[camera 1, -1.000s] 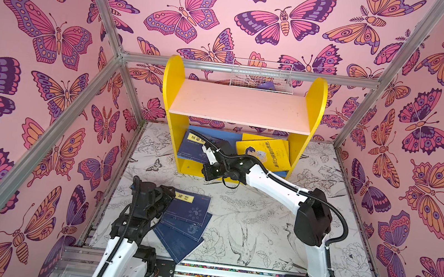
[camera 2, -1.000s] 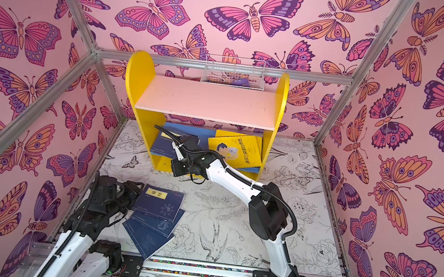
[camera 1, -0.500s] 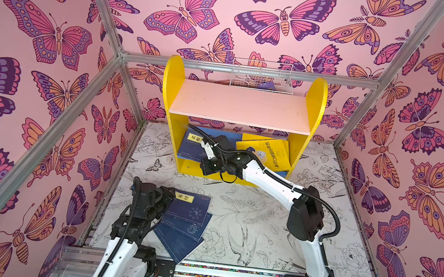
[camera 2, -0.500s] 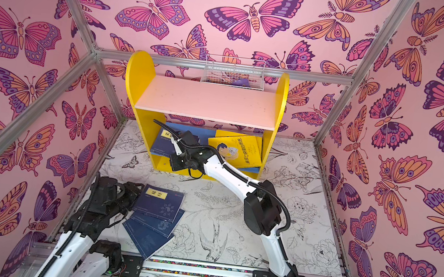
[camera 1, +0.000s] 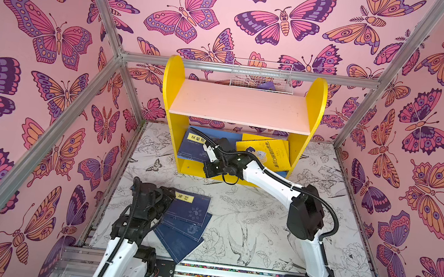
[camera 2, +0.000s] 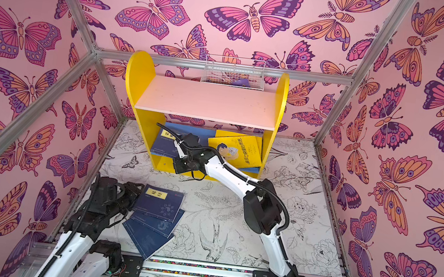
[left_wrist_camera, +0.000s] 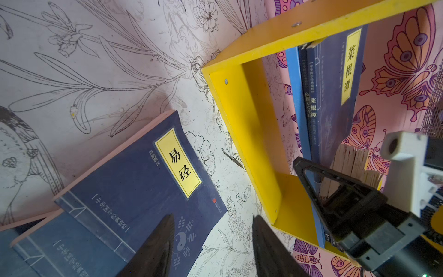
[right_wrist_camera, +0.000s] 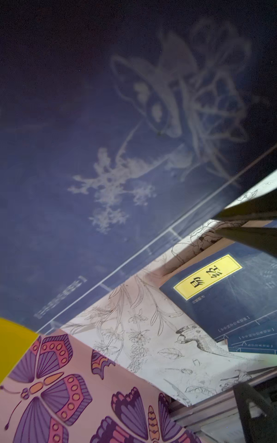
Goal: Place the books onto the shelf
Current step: 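Push the shelved blue books flat and square with the right gripper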
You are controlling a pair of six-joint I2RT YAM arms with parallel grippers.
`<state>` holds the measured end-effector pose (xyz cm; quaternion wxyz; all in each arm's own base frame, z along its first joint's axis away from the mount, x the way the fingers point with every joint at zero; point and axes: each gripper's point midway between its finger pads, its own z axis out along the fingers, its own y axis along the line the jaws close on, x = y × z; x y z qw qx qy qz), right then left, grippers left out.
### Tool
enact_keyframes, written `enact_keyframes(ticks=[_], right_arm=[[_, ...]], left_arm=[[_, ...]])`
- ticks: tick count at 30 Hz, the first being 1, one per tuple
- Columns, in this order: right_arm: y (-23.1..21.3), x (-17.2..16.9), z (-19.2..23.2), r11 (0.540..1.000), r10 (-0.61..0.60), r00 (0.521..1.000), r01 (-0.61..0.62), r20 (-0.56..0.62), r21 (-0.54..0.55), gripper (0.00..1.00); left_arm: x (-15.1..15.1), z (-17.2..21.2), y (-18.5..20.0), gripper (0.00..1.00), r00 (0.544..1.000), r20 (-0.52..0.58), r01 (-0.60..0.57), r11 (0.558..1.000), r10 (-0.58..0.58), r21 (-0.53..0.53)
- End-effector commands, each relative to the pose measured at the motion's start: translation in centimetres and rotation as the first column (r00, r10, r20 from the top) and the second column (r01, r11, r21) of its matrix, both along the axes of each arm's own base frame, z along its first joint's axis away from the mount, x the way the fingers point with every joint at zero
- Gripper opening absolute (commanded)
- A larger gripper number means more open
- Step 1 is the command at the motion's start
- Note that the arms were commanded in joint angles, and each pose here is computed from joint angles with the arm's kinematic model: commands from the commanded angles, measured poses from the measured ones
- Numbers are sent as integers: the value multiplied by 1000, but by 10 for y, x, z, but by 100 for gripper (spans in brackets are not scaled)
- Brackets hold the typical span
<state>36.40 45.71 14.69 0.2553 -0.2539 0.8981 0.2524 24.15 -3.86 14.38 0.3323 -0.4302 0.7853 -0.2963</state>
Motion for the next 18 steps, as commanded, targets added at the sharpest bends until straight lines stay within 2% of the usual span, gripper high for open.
enact_keyframes(ticks=[1, 18], right_arm=[[-1, -1, 23, 1000, -1, 999, 0, 47, 19, 11], [4, 28, 28, 1000, -4, 996, 3, 87, 9, 10]], left_arm=[[-2, -6, -1, 55, 1000, -15, -2, 1000, 2, -7], [-3, -9, -1, 55, 1000, -23, -5, 1000, 5, -9]])
